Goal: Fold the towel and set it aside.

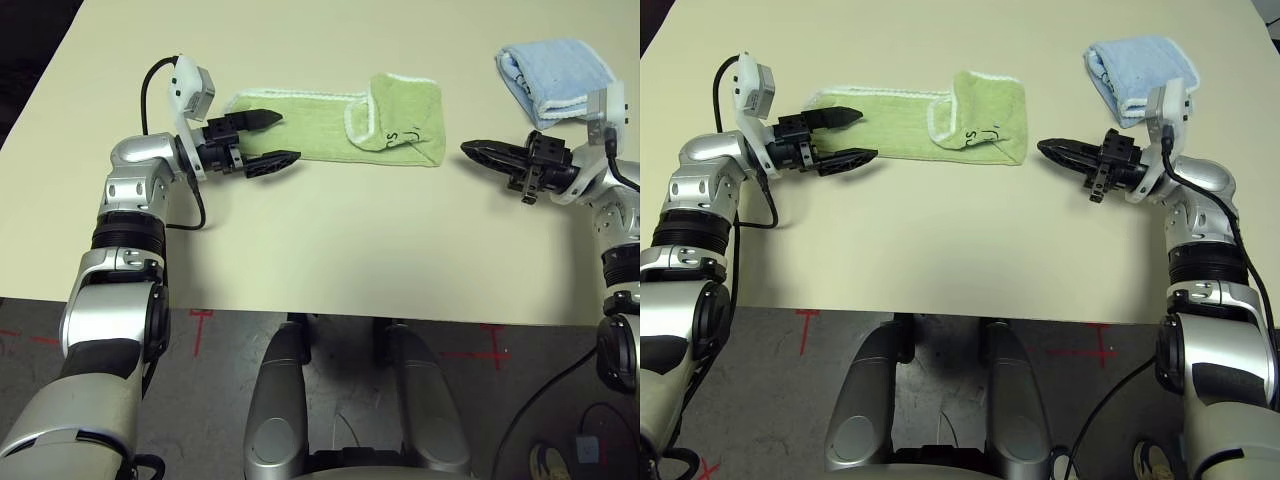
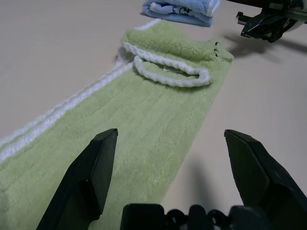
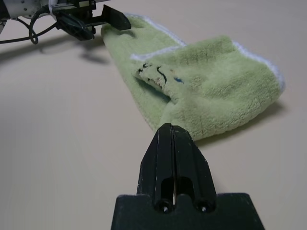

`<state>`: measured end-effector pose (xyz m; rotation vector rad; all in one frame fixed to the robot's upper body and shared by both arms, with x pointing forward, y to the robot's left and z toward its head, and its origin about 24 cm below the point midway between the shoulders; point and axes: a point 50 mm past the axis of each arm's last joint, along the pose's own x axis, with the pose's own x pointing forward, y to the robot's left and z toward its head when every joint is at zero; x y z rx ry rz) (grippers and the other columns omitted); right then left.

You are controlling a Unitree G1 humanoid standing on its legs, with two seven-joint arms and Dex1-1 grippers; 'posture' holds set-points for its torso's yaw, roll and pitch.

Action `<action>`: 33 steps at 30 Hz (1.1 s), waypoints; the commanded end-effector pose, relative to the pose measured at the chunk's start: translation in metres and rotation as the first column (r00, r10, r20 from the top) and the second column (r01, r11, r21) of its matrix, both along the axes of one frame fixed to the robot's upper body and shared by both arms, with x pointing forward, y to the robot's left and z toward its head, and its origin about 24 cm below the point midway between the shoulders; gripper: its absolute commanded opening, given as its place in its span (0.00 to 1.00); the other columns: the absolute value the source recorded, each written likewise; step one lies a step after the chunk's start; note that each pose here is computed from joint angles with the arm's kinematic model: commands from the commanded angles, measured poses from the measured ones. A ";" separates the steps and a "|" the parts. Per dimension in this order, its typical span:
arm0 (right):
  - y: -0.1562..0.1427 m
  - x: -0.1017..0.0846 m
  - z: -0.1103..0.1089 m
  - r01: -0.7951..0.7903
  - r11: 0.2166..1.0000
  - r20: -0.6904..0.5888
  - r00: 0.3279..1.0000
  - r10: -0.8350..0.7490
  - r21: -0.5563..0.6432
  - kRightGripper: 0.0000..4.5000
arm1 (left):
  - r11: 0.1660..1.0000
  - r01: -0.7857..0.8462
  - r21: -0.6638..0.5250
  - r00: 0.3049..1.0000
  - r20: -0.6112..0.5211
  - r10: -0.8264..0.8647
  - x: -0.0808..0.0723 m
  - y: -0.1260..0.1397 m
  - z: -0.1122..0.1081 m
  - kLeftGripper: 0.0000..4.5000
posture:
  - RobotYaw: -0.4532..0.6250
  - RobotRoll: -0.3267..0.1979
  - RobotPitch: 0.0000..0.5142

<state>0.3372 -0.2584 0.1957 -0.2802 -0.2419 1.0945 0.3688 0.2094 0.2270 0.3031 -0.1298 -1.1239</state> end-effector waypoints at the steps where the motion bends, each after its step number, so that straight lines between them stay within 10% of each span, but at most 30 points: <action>1: -0.009 -0.005 -0.002 -0.006 1.000 0.003 1.000 0.006 -0.025 0.01 | 0.999 -0.023 0.029 0.999 -0.034 0.024 -0.001 0.009 -0.005 1.00 | 0.45 0.62 0.59; 10: -0.007 -0.016 -0.003 -0.065 0.996 0.014 0.998 0.066 -0.062 0.01 | 0.990 -0.117 0.078 0.991 -0.055 0.122 -0.003 0.033 0.005 1.00 | 0.47 0.62 0.55; 23: 0.006 -0.018 -0.015 -0.104 0.990 0.007 0.994 0.105 -0.098 0.99 | 0.899 -0.437 0.036 0.827 -0.376 0.418 -0.005 0.078 0.023 1.00 | 0.51 0.62 0.51; 33: 0.011 -0.017 -0.013 -0.113 0.988 0.013 0.993 0.115 -0.104 0.99 | 0.849 -0.527 0.030 0.644 -0.638 0.422 -0.011 0.085 0.009 1.00 | 0.51 0.62 0.50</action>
